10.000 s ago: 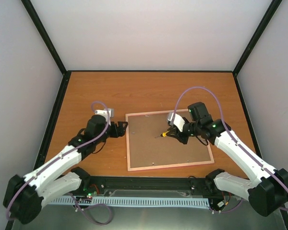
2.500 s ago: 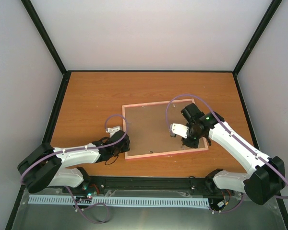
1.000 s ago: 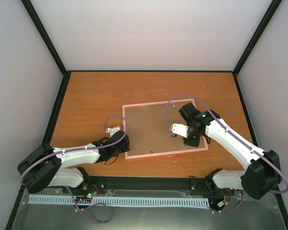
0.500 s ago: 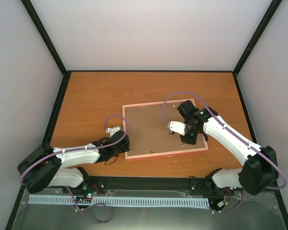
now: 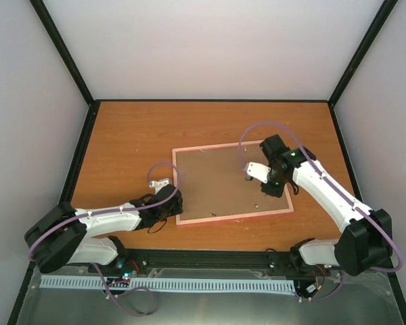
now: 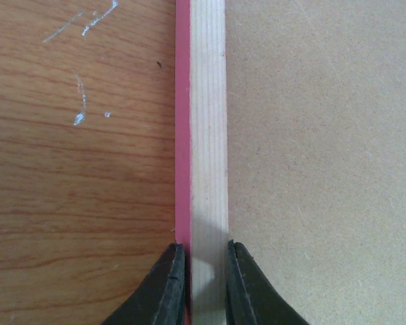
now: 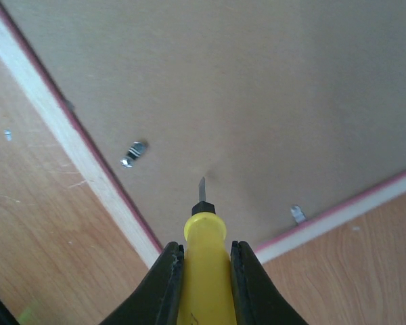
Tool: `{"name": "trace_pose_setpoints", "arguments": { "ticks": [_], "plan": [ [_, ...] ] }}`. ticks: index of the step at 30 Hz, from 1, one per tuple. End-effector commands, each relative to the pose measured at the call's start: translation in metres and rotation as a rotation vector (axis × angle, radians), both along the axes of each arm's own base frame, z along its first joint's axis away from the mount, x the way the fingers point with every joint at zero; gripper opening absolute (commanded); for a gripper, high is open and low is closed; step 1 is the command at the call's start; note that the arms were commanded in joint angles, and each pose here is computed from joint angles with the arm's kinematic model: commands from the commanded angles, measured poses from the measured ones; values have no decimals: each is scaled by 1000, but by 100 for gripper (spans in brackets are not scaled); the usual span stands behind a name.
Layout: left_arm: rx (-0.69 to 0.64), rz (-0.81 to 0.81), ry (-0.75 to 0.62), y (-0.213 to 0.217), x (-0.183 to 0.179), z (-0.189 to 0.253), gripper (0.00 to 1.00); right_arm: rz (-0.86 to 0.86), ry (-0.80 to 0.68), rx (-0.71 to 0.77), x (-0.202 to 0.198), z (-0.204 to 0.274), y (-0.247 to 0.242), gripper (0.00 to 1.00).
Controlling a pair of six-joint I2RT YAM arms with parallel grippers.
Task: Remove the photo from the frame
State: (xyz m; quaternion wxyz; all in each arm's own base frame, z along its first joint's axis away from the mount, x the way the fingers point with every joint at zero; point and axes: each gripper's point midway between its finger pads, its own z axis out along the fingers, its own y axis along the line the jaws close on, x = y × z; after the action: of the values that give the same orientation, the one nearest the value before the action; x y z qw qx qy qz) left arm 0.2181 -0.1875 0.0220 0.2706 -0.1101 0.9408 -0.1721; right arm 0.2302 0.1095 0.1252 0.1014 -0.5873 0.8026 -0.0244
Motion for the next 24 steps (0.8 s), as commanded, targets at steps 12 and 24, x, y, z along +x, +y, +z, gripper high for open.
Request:
{"name": "trace_pose_setpoints", "arguments": {
  "ticks": [12,24],
  "plan": [
    [68,-10,86,17,-19,-22,1,-124,-96,50,41,25,-49,3],
    [71,-10,88,17,-18,-22,1,-176,-113,30,55,20,-68,3]
  ]
}}
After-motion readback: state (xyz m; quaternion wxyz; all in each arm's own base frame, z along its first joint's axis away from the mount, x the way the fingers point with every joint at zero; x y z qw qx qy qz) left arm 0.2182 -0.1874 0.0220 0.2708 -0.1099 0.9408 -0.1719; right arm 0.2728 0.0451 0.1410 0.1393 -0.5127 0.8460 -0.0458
